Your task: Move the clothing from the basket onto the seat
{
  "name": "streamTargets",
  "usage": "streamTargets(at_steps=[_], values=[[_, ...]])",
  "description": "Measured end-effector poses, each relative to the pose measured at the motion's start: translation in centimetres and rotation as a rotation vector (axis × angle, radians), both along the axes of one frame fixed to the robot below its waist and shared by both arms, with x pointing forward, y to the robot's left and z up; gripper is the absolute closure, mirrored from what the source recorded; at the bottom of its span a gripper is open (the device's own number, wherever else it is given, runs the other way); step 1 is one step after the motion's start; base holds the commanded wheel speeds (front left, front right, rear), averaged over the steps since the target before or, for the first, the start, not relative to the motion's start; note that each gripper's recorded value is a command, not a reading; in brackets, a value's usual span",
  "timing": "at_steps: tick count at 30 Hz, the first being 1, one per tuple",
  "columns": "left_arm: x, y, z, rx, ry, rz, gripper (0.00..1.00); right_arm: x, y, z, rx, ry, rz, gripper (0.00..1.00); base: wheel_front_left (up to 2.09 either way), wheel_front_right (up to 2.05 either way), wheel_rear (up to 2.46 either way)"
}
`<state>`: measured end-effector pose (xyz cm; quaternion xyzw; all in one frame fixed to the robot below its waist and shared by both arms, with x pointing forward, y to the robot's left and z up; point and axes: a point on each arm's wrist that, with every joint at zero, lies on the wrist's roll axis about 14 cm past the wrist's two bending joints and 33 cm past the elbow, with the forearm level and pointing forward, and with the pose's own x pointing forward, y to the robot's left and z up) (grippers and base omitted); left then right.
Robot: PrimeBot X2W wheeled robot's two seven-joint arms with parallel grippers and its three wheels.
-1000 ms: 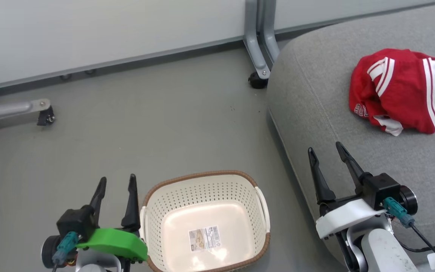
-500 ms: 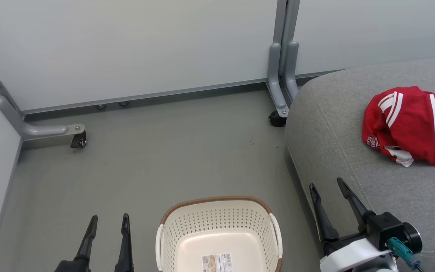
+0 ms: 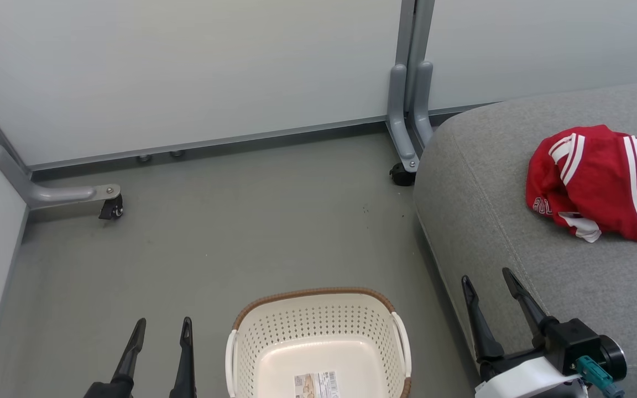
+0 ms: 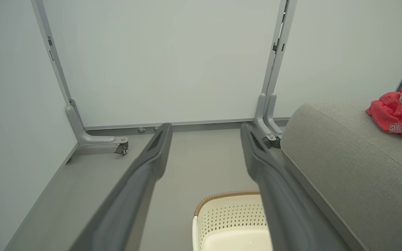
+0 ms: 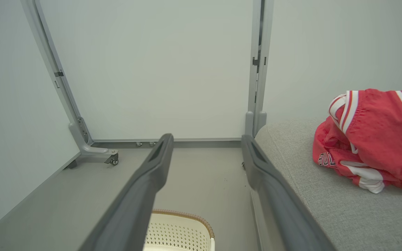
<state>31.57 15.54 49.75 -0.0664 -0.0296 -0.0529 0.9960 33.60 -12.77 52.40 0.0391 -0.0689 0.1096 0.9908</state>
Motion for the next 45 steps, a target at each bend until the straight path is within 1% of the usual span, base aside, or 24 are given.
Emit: streamTargets(at_steps=[14,15,20,31,45], values=[[0.5,-0.9,0.0,-0.001,0.0,-0.03,0.0,-0.2,-0.3,-0.1,0.0,0.002,-0.012,0.0,0.0,0.0,0.0],[0.4,-1.0,-0.1,-0.001,0.004,-0.031,1.0,-0.2,-0.3,-0.2,0.0,0.005,-0.012,1.0,0.0,0.0,0.0],[-0.1,-0.8,-1.8,-0.022,0.061,-0.024,1.0,-0.7,-0.4,-1.9,0.018,0.064,-0.016,1.0,0.0,0.0,0.0],[0.5,0.2,-2.3,-0.222,0.117,0.027,1.0,-0.2,-1.7,-2.4,0.229,0.128,-0.055,1.0,0.0,0.0,0.0],[1.8,1.3,-2.2,-0.45,0.145,0.066,1.0,0.8,-3.3,-2.5,0.462,0.18,-0.092,1.0,0.0,0.0,0.0]])
